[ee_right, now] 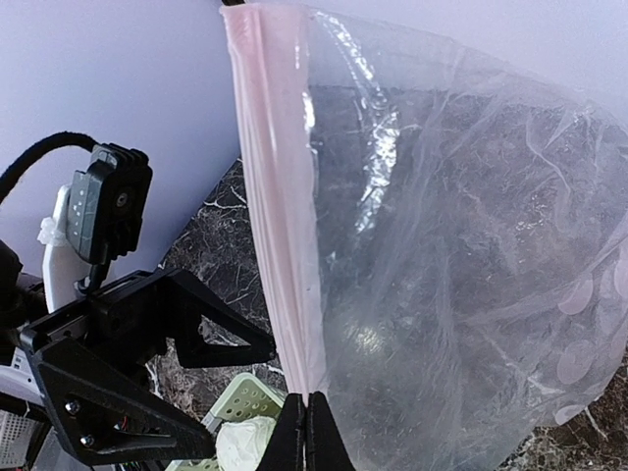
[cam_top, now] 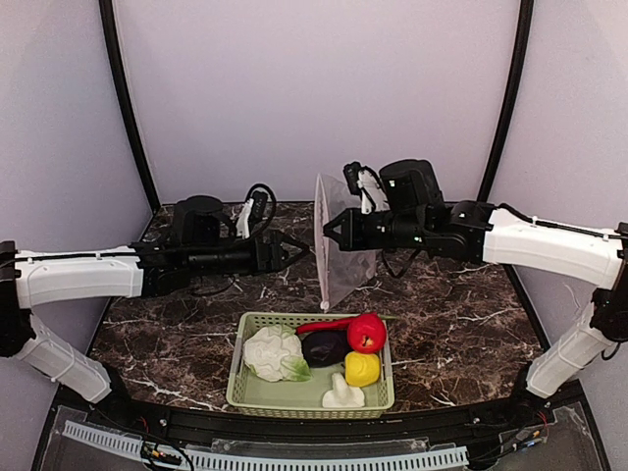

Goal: Place the food in the zip-top bag and seal the zipper
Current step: Open the zipper food storage bag.

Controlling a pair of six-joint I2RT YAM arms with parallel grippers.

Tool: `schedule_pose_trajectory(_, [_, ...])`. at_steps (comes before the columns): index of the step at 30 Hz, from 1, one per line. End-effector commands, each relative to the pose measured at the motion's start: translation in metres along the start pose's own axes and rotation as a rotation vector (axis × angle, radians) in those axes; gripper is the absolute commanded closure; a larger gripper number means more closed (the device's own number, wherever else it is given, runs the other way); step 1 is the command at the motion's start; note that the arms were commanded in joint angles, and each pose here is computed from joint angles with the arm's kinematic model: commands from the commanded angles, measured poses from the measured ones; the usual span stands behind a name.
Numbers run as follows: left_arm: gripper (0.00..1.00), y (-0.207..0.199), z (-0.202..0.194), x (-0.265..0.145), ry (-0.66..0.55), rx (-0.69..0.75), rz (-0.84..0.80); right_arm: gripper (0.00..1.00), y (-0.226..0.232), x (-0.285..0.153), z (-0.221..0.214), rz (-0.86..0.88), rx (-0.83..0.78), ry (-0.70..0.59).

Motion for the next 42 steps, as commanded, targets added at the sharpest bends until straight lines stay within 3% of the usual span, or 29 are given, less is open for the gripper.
schedule_pose_trajectory(1, [0.26, -0.012, 0.016, 0.009, -0.042, 0.027, -0.050, 1.00, 0.006, 0.002, -0.004, 0.031, 0.009, -0.004])
schedule_pose_trajectory(9, [0.54, -0.012, 0.014, 0.029, 0.011, 0.053, -0.043, 1.00, 0.008, 0.001, -0.004, 0.036, 0.007, -0.005])
schedule_pose_trajectory(16, [0.66, -0.009, 0.012, 0.036, 0.053, 0.072, 0.005, 1.00, 0.007, 0.000, -0.006, 0.035, 0.007, -0.002])
schedule_pose_trajectory(26, [0.73, -0.011, 0.009, 0.044, 0.090, 0.100, 0.045, 1.00, 0.008, -0.002, -0.006, 0.038, 0.003, -0.006])
schedule_pose_trajectory(34, [0.94, -0.015, 0.011, 0.045, 0.087, 0.113, 0.049, 1.00, 0.005, -0.005, -0.007, 0.027, 0.003, -0.010])
schedule_pose_trajectory(37, [0.99, -0.011, 0.015, 0.039, 0.077, 0.131, 0.110, 1.00, 0.003, -0.007, -0.007, 0.012, 0.003, -0.016])
schedule_pose_trajectory(42, [0.99, 0.003, 0.030, 0.006, 0.029, 0.216, 0.364, 1.00, 0.000, -0.016, -0.003, -0.020, -0.001, -0.039])
Point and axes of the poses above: each gripper's point midway between its finger pads, its own x axis out along the fingers, its own y axis along the line the jaws close on, z = x × y, the point moved 7 cm from there along -x, back along the fingers, and after that the axes turned 13 degrees about x, right-handed, at the moved point
